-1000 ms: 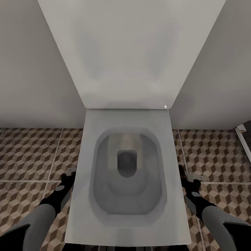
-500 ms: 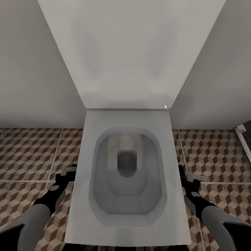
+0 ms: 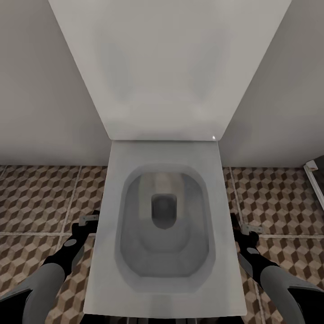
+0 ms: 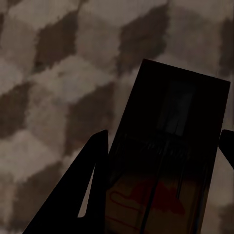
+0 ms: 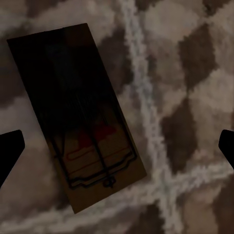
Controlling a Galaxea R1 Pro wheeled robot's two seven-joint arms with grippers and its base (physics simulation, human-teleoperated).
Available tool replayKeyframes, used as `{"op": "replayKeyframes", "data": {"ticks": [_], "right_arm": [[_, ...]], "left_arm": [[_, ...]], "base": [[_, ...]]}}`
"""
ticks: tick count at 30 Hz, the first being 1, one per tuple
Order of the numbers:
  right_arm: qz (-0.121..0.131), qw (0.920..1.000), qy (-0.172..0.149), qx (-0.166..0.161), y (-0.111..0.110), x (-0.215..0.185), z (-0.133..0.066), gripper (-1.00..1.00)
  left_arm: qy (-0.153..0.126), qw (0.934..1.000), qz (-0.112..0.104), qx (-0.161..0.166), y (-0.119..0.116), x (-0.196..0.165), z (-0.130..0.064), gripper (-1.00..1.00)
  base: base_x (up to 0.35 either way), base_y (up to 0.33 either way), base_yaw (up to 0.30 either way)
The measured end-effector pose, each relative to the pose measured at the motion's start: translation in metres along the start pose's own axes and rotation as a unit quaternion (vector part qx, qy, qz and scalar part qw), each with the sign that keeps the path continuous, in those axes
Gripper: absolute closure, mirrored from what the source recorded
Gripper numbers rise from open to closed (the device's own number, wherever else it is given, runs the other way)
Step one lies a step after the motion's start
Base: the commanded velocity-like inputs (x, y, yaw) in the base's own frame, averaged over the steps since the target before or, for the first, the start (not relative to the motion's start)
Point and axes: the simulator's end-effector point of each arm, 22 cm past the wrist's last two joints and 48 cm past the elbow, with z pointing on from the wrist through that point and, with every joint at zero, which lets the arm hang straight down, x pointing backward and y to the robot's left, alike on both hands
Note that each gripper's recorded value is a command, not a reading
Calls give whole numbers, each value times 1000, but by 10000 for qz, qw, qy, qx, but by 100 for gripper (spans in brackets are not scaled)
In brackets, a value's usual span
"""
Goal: Take the four mousetraps from the cabinet in the bathroom and place them on the bathroom floor. Make sure all four end up on the same floor surface, and ensure that at least two of them are either under or directly next to the same bathroom sink.
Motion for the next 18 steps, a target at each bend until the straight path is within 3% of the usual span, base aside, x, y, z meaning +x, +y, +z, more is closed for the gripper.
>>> {"op": "replayKeyframes", "data": {"ticks": [18], "right_arm": [[1, 10000, 0, 1, 0, 0, 0, -100]], "left_arm": [[-127, 9999, -22, -16, 1, -5, 0, 100]], "base": [[0, 0, 0]]}}
